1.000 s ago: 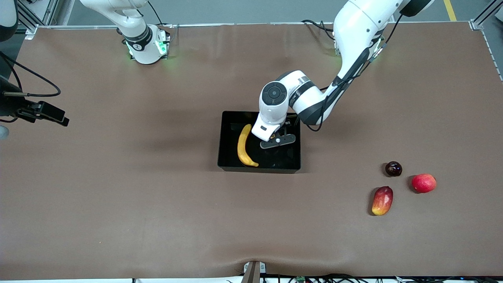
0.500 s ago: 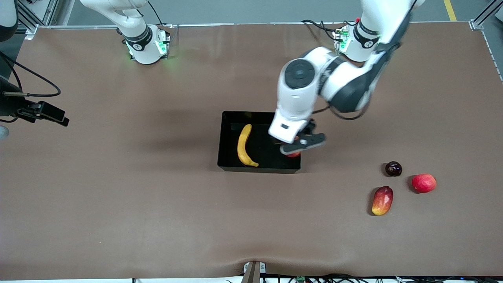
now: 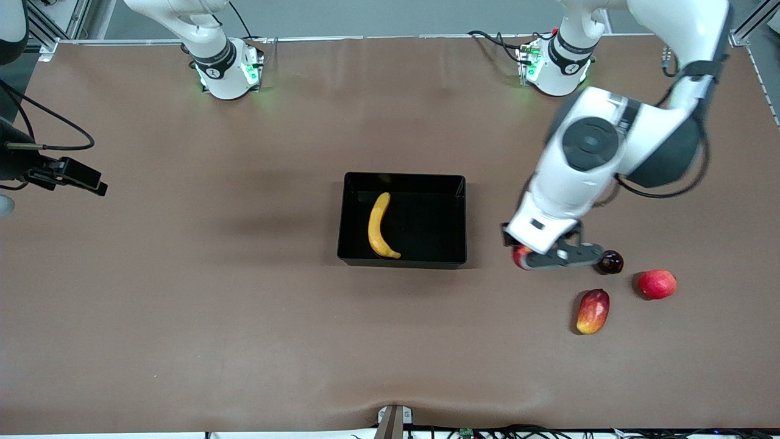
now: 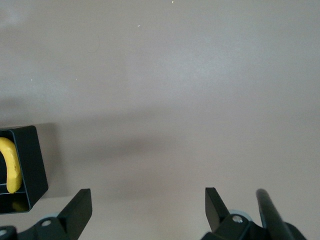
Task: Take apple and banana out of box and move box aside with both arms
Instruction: 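Carry the apple beside the mango and lower it with the left gripper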
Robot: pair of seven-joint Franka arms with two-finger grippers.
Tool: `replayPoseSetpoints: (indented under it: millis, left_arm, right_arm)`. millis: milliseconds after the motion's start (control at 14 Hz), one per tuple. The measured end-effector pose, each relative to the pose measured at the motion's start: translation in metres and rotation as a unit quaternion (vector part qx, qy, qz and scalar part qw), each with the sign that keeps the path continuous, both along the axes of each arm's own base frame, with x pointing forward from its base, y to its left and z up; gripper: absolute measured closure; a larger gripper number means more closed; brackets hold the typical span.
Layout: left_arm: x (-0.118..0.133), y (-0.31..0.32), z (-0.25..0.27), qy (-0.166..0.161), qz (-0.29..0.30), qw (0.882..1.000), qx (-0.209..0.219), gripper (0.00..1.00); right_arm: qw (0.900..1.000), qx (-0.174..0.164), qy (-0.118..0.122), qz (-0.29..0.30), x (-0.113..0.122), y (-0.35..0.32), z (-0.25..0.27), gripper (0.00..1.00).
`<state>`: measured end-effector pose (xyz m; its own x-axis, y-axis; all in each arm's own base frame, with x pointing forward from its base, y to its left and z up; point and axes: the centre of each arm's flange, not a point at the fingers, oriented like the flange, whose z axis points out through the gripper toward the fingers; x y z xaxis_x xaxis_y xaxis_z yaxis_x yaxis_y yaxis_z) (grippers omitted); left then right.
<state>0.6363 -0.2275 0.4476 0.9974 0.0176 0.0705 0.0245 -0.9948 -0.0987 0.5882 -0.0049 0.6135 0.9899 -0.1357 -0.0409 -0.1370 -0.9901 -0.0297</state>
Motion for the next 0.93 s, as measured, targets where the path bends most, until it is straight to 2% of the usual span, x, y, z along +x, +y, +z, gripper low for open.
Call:
replayPoseSetpoints:
  millis: [286,643,929]
  left_arm:
    - [0.029,0.09,-0.02,0.022,-0.042,0.999,0.004,0.35]
    - [0.062,0.177,-0.07,0.013,-0.11,0.994,-0.016,0.35]
    - [0.074,0.185,-0.106,0.01,-0.116,0.993,-0.031,0.35]
  right_arm:
    - [1.0,0.0,0.0,0.0,0.0,0.0,0.0,0.0]
    - [1.0,0.0,0.0,0.001,0.0,0.001,0.0,0.0]
    - [1.0,0.0,0.0,0.001,0.0,0.001,0.0,0.0]
